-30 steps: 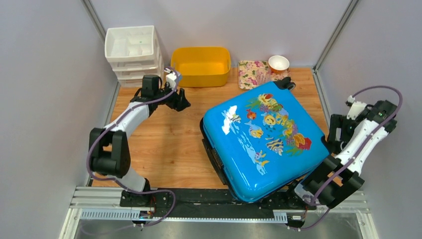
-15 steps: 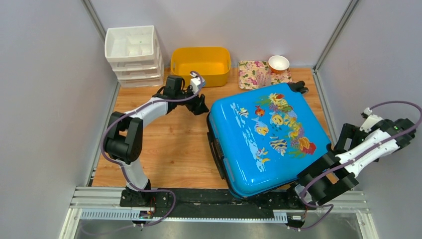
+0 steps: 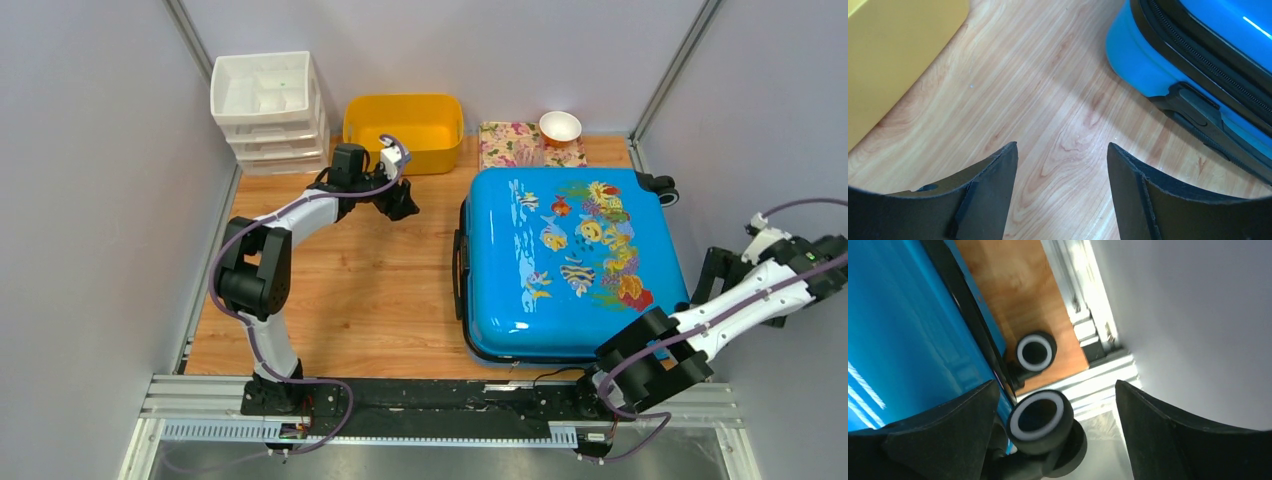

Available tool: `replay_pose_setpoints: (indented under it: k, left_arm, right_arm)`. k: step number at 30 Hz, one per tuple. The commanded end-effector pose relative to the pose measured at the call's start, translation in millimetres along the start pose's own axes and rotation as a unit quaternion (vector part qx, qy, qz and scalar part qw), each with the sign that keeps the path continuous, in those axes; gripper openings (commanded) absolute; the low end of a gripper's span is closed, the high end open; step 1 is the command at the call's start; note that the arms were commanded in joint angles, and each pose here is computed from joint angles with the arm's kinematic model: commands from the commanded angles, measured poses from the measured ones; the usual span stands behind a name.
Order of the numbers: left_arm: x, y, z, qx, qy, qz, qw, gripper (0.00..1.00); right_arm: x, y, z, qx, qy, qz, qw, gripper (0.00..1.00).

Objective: Open, take out, and arrange the luggage

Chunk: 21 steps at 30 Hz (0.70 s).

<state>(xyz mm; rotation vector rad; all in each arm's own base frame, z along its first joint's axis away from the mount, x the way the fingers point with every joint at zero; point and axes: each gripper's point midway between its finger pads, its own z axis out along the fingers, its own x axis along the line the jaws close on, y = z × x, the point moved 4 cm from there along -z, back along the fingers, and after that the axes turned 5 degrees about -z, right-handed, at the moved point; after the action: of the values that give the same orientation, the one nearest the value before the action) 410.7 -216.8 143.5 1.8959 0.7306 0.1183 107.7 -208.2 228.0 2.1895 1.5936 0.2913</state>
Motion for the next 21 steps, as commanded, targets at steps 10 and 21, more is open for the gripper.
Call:
replay_pose_setpoints:
  k: [10, 21]
  left_arm:
    - [-2, 49, 8, -0.060, -0.023, 0.017, 0.998, 0.73]
    - [-37, 25, -37, -0.067, -0.035, 0.016, 0.997, 0.73]
  right_arm:
    - [1, 93, -41, -0.160, -0.078, -0.053, 0.982, 0.78]
    - [40, 175, 62, -0.164, 0.047, -0.109, 0.979, 0.61]
